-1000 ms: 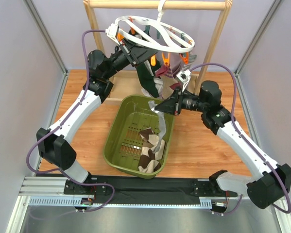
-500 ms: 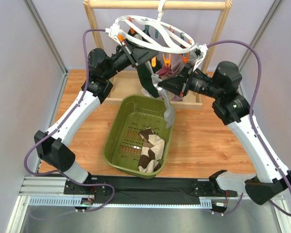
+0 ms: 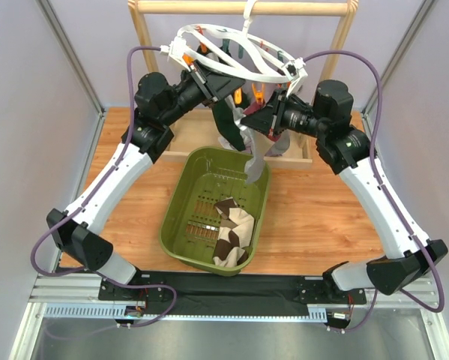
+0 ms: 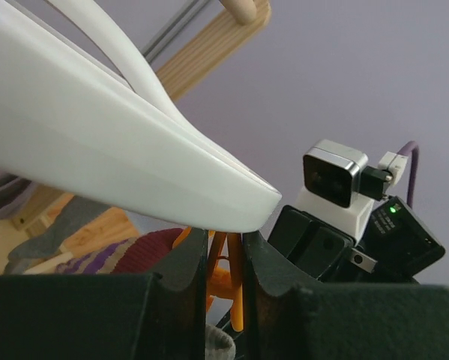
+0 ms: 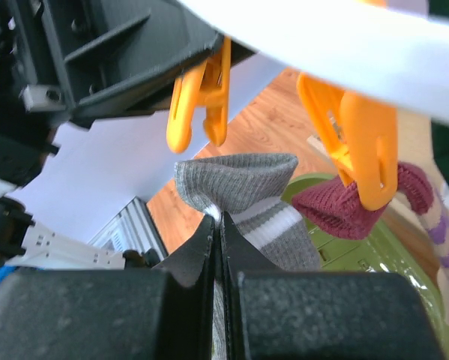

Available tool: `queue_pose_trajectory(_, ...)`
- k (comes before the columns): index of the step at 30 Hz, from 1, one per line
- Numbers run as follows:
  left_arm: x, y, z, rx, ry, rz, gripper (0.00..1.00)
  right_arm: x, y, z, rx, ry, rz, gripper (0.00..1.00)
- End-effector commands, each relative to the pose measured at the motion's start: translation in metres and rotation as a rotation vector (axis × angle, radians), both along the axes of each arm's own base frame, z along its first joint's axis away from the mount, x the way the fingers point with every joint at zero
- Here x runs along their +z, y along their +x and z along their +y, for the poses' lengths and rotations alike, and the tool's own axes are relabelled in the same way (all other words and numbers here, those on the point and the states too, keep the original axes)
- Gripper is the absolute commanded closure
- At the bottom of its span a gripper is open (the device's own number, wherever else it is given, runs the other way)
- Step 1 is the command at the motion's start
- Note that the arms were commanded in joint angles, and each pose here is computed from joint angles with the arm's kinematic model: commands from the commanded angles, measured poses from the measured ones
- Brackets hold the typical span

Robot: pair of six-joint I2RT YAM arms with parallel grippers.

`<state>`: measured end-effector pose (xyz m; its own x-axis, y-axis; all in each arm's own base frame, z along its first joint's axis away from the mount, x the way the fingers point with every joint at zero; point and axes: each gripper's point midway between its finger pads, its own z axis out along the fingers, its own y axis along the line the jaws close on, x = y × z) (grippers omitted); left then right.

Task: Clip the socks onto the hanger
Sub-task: Clamp the sock onto the hanger.

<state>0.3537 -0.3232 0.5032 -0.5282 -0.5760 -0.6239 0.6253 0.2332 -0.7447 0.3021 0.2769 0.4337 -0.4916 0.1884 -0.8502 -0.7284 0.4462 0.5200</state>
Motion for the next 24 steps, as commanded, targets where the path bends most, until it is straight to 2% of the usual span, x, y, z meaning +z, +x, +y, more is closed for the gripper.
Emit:
queue_pose_trajectory(1, 0.004, -0.012, 0.015, 0.117, 0.078, 0.036, 1.0, 0.018, 0.006, -0.005, -0.093, -0.036, -0.052, 1.0)
queue_pose_trajectory(9, 0.002, -0.012, 0.015, 0.169, 0.115, 0.035, 1.0, 0.019, 0.019, -0.017, -0.22, -0.082, -0.072, 1.0)
queue_pose_trajectory(24, 0.005, -0.01, 0.004, 0.159, 0.137, -0.007, 1.0, 0.024, 0.012, -0.01, -0.168, -0.053, -0.073, 1.0)
